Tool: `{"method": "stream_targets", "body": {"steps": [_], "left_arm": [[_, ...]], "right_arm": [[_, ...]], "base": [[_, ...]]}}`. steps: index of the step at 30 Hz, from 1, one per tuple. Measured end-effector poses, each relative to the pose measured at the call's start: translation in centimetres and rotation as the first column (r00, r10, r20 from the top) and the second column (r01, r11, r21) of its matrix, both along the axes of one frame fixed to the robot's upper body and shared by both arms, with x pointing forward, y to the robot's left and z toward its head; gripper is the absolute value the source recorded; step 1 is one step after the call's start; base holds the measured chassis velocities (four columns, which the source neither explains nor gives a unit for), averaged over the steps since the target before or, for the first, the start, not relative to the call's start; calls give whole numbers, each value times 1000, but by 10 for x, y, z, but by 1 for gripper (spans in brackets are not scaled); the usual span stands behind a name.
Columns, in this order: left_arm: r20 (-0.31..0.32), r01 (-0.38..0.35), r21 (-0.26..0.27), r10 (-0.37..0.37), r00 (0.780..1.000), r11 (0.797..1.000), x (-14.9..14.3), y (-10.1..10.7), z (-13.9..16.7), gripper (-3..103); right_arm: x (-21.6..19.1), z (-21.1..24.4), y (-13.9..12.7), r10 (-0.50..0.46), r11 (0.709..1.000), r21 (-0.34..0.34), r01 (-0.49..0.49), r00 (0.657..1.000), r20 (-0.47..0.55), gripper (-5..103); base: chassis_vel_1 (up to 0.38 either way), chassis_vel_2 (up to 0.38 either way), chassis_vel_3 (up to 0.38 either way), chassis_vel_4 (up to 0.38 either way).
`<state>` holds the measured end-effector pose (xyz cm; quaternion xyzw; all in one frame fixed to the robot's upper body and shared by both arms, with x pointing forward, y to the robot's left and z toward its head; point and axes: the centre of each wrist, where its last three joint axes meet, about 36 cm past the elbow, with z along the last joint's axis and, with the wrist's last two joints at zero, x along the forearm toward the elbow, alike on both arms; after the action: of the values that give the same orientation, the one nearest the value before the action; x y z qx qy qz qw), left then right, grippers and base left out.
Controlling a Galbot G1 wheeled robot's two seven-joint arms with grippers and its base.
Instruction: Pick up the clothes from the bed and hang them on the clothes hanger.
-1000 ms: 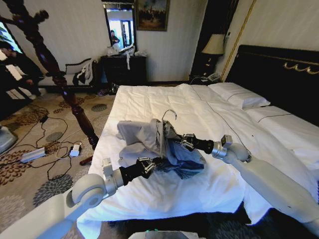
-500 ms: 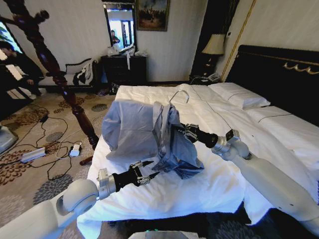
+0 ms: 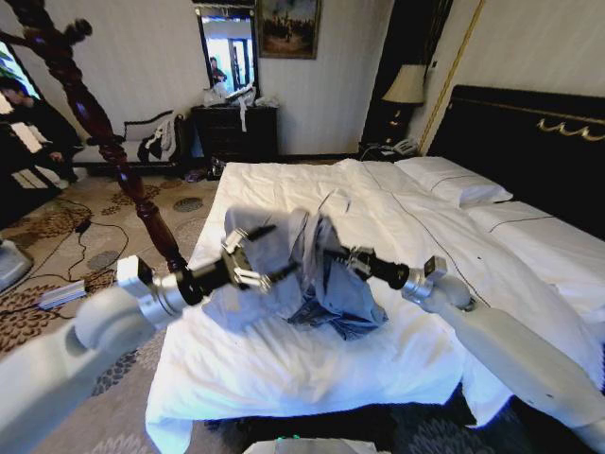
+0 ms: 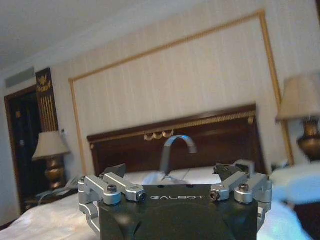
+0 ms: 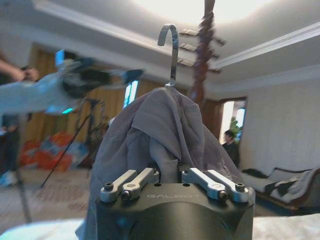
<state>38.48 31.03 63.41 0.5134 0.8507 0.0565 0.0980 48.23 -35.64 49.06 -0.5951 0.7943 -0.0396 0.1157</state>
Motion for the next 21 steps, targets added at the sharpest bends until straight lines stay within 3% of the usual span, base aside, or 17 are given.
{"method": "stream_targets", "body": {"steps": [3, 4, 6, 7, 11, 13, 16, 21], "left_arm": [[11, -15, 54, 14, 1000, 998, 10, 13, -1, 100], [13, -11, 114, 10, 1000, 993, 21, 29, -4, 100], [-13, 39, 188, -38, 999, 981, 34, 47, -7, 100], [-13, 39, 188, -38, 999, 981, 34, 47, -7, 100], [-90, 193, 298, -173, 981, 935, 50, 67, -9, 100], [-101, 209, 309, -186, 977, 928, 51, 68, -9, 100], [-151, 264, 346, -224, 963, 900, 52, 69, -12, 100], [-188, 287, 370, -231, 955, 884, 52, 67, -19, 100]], "right_arm": [[2, -4, -1, 34, 999, -34, -33, 999, 15, 13], [4, -5, -3, 63, 996, -67, -61, 997, 32, 13], [6, -1, -4, 92, 992, -93, -87, 995, 49, 13], [6, -1, -4, 92, 992, -93, -87, 995, 49, 13], [7, 14, -7, 140, 979, -159, -126, 987, 78, 13], [6, 16, -7, 147, 977, -170, -132, 986, 80, 13], [5, 22, -2, 186, 962, -217, -164, 979, 86, 13], [3, 27, 7, 218, 954, -232, -192, 972, 92, 13]], "base": [[0, 0, 0, 0], [0, 0, 0, 0], [0, 0, 0, 0], [0, 0, 0, 0], [0, 0, 0, 0], [0, 0, 0, 0], [0, 0, 0, 0], [0, 0, 0, 0]]}}
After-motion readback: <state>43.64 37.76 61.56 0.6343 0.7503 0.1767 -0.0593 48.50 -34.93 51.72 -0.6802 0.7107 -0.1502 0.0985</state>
